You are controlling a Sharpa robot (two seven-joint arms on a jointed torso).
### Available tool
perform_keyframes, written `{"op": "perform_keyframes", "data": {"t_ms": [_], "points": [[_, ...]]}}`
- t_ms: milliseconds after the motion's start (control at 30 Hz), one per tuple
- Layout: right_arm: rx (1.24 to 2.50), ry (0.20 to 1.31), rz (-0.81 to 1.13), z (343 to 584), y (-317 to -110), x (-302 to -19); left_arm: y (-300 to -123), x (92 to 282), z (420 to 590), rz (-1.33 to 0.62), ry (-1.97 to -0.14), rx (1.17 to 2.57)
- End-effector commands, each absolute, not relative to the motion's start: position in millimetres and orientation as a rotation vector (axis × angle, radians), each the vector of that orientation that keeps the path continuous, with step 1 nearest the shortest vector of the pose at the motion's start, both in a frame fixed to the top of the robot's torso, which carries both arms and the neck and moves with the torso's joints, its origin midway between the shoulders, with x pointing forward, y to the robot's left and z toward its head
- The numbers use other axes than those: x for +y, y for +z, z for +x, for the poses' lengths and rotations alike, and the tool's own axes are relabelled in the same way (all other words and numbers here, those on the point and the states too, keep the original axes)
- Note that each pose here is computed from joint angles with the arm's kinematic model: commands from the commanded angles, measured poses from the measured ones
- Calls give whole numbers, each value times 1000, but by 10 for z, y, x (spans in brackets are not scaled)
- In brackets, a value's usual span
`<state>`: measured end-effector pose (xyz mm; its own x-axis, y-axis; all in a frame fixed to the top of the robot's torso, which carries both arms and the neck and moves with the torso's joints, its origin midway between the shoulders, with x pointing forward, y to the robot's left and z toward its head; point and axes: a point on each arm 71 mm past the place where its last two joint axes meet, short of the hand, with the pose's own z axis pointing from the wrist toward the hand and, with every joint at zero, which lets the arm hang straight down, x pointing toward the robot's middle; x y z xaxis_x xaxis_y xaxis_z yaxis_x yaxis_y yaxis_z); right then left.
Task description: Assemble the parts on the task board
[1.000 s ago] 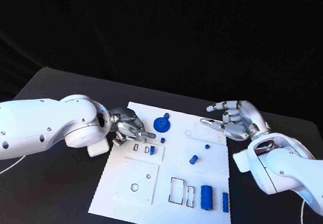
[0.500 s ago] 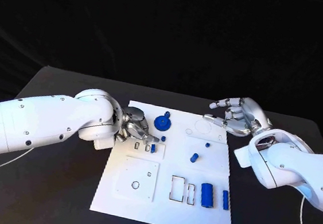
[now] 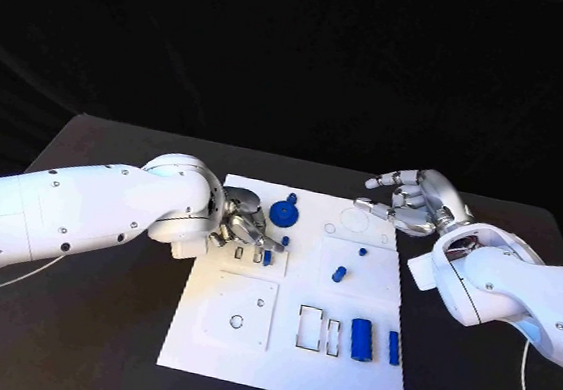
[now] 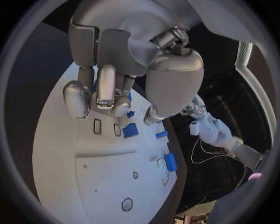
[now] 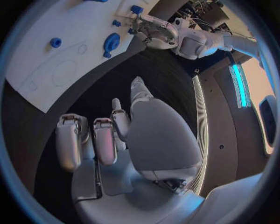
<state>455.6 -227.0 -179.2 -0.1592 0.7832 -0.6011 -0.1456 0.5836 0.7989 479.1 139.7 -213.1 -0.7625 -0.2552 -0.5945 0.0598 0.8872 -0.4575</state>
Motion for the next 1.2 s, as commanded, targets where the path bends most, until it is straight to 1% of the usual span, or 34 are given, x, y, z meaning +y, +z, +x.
{"op": "perform_keyframes", "data": {"t_ms": [33,567,1200], "points": [[1539,892,562,4558,-1806,-2264,-2141,1377,4781,-93,-581,2392],[1543,880,567,4579,-1823,-2278,-2157,1327,4768,-54,-572,2407],[1549,877,568,4589,-1840,-2271,-2164,1292,4748,-69,-596,2426]]}}
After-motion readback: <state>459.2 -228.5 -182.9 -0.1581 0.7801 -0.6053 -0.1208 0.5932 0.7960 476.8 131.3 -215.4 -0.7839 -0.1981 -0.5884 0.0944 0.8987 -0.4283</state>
